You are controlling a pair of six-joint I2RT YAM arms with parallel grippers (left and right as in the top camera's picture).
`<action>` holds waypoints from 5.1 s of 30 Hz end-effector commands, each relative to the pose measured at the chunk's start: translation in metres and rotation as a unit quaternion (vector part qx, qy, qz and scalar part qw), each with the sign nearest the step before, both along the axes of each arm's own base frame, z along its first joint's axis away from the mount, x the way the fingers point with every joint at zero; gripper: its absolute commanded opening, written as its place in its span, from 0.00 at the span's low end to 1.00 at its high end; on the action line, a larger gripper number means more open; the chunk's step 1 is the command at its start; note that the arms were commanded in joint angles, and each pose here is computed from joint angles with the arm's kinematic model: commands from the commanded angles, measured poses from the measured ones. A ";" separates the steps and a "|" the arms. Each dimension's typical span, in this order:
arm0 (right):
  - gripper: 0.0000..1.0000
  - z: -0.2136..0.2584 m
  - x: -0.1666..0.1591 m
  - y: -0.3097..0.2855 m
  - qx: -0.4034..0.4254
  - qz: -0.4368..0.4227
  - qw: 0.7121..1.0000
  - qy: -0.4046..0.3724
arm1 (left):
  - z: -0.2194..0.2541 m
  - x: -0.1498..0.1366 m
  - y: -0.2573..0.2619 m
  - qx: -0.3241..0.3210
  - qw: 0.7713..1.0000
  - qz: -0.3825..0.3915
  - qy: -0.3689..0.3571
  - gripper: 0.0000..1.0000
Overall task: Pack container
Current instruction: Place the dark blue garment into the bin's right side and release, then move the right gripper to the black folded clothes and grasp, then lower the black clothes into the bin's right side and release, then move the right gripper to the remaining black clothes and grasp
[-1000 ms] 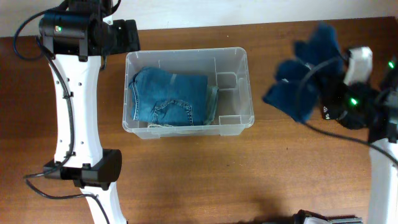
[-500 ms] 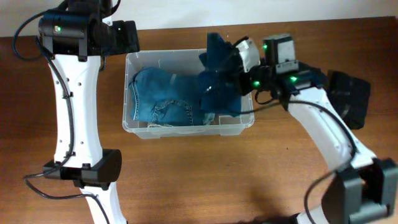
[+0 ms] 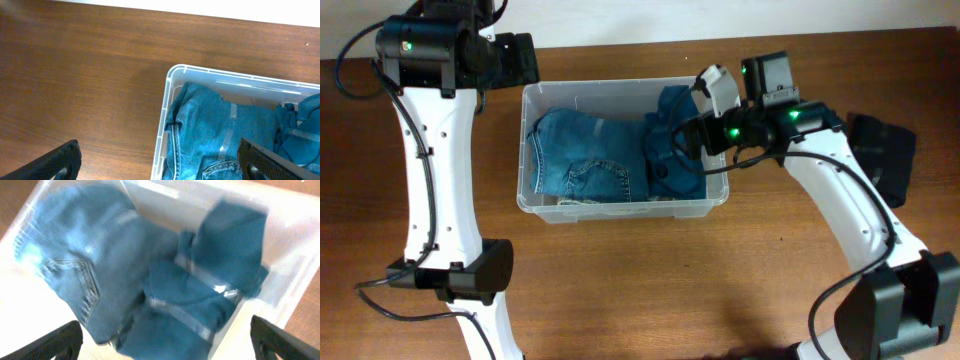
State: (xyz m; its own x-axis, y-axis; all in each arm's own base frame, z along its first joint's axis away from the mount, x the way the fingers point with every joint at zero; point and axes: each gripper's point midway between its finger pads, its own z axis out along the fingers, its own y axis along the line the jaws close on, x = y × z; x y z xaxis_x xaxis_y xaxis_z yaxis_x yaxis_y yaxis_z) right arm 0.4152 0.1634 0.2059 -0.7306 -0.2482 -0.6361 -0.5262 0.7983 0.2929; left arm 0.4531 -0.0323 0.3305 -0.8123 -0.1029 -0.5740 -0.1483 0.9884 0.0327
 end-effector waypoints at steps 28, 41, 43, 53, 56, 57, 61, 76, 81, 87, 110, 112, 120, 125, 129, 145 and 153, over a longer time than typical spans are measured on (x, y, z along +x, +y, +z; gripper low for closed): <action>0.98 -0.134 -0.040 -0.443 0.031 -0.507 0.837 0.202 | 0.000 0.005 0.003 0.010 1.000 -0.001 -0.006 0.99; 0.75 -0.187 -0.043 -0.428 0.079 -0.489 0.828 0.263 | 0.001 0.006 0.006 0.010 1.000 0.002 -0.008 0.99; 0.38 -0.186 -0.038 -0.422 0.083 -0.481 0.832 0.263 | 0.002 0.007 0.006 0.009 1.000 0.002 -0.011 0.99; 0.04 -0.145 -0.012 -0.389 0.104 -0.442 0.861 0.231 | 0.008 0.015 0.012 0.024 0.999 0.015 -0.032 0.99; 0.04 -0.058 0.007 -0.357 0.121 -0.361 0.913 0.148 | 0.009 0.015 0.012 0.024 0.999 0.015 -0.033 0.99; 0.04 -0.023 0.012 -0.336 0.123 -0.321 0.932 0.114 | 0.009 0.015 0.012 0.024 0.999 0.015 -0.033 1.00; 0.04 0.069 0.019 -0.264 0.089 -0.228 0.969 0.033 | 0.009 0.015 0.012 0.024 0.999 0.015 -0.033 0.99; 0.04 0.076 0.015 -0.046 0.048 -0.223 0.964 0.134 | 0.004 0.008 0.013 0.027 0.999 0.015 -0.016 0.99; 0.04 0.029 0.005 0.001 0.006 -0.221 0.960 0.173 | 0.004 0.008 0.013 0.026 0.999 0.015 -0.016 0.99; 0.04 -0.041 -0.005 0.010 -0.041 -0.260 0.944 0.201 | 0.002 0.006 0.013 0.028 0.999 0.015 -0.009 0.99; 0.70 0.031 0.035 -0.205 -0.044 -0.372 0.917 0.138 | -0.022 0.013 0.000 0.001 1.000 -0.005 0.018 0.99; 0.71 0.007 0.036 -0.215 -0.034 -0.365 0.915 0.167 | -0.024 0.014 0.000 0.002 1.000 -0.005 0.020 0.99; 0.72 -0.106 0.042 -0.230 -0.051 -0.359 0.886 0.290 | -0.026 0.019 0.000 0.003 1.000 -0.004 0.014 0.99; 0.68 -0.144 0.040 -0.232 -0.058 -0.357 0.872 0.329 | -0.026 0.019 0.000 0.003 1.000 -0.004 0.014 0.99; 0.27 -0.157 0.035 -0.233 -0.072 -0.358 0.866 0.342 | -0.025 0.021 0.000 0.002 1.000 -0.005 0.010 1.00; 0.04 -0.221 -0.005 -0.226 -0.098 -0.354 0.844 0.390 | -0.023 0.024 -0.001 0.001 1.000 -0.005 0.003 0.99; 0.04 -0.180 0.005 -0.228 -0.099 -0.351 0.851 0.377 | -0.022 0.026 -0.001 0.000 1.000 -0.004 -0.002 0.99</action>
